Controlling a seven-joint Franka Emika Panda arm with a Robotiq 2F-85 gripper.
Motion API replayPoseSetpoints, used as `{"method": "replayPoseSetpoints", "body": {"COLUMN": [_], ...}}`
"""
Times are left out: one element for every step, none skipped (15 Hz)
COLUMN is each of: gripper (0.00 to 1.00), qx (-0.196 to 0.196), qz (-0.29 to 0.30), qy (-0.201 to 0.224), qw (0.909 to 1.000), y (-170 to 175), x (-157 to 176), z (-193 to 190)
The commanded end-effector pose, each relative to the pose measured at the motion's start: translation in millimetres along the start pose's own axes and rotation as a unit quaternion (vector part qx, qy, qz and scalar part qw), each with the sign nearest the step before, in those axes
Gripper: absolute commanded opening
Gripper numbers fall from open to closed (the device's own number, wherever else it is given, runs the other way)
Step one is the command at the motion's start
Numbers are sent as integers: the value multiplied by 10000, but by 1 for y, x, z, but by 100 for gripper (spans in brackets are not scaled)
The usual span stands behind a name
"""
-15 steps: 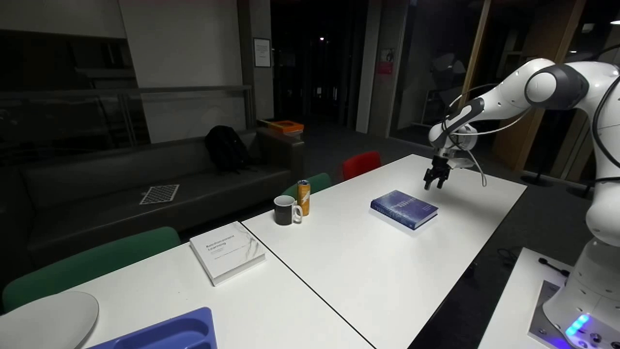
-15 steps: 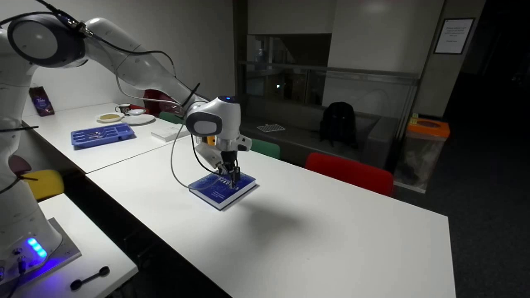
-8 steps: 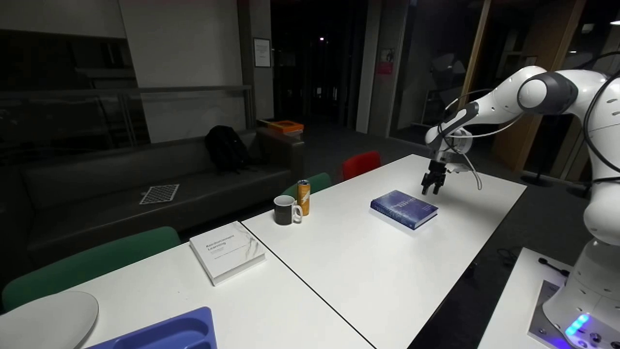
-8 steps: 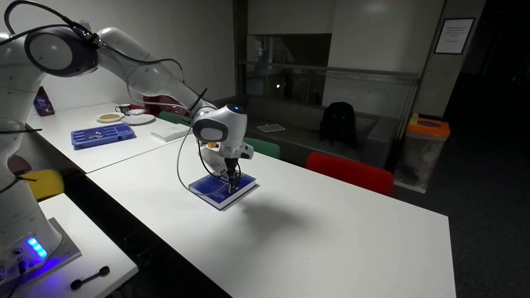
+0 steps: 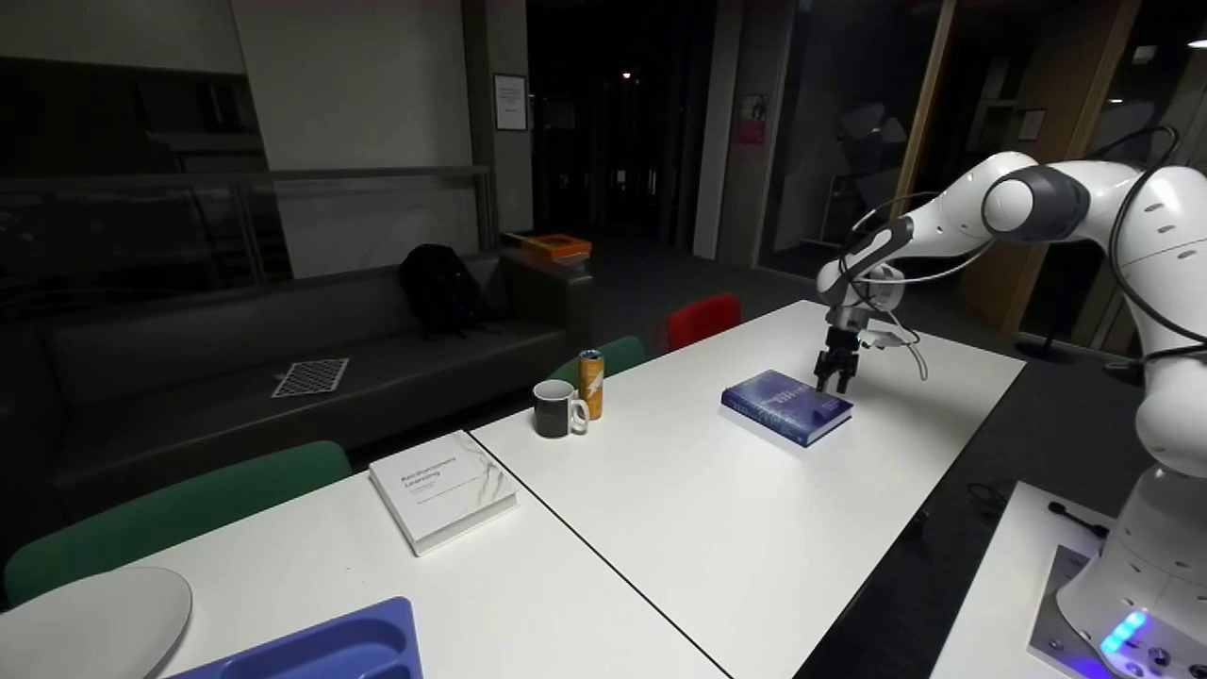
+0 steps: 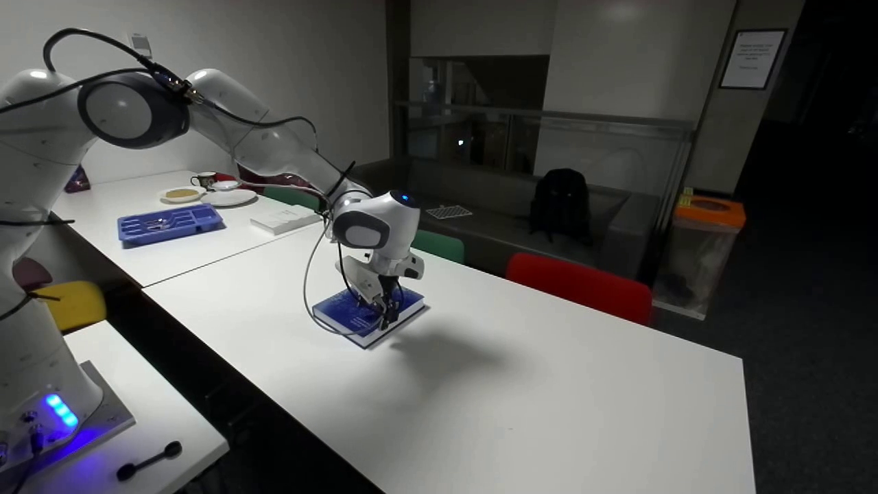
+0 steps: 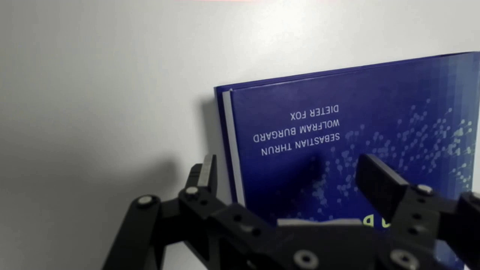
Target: Push the blue book to the right then open the book.
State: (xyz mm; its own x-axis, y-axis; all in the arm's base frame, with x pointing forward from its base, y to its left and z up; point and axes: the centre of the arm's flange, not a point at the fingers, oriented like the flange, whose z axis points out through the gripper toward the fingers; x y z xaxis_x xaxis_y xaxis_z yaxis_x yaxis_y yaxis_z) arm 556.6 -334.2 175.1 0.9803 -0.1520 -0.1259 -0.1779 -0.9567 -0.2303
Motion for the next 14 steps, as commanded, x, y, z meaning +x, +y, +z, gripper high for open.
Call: {"method": "replayPoseSetpoints", "body": {"gripper": [100,100,100,100,100,100,100,100,100,100,100,100,100,100], "qx": [201,225,242,274,346,415,471,529,600,674,711,756,796,818], "qz": [-68,-47,-39,-36,-50,-65,-83,-97,-110,-125,-131,-133,-134,-129], "qy": [-33,-26,-30,-42,-62,-77,-99,-119,-131,-148,-151,-164,-166,-157], "qw": [9998,9997,9997,9996,9994,9991,9988,9985,9981,9975,9973,9969,9966,9964], "y": [14,17,19,20,22,22,22,23,23,23,23,23,24,24], "x": [12,15,16,16,16,16,16,16,16,17,17,16,16,16], "z": [-7,-7,-8,-8,-10,-12,-14,-15,-17,-18,-19,-21,-23,-24]}}
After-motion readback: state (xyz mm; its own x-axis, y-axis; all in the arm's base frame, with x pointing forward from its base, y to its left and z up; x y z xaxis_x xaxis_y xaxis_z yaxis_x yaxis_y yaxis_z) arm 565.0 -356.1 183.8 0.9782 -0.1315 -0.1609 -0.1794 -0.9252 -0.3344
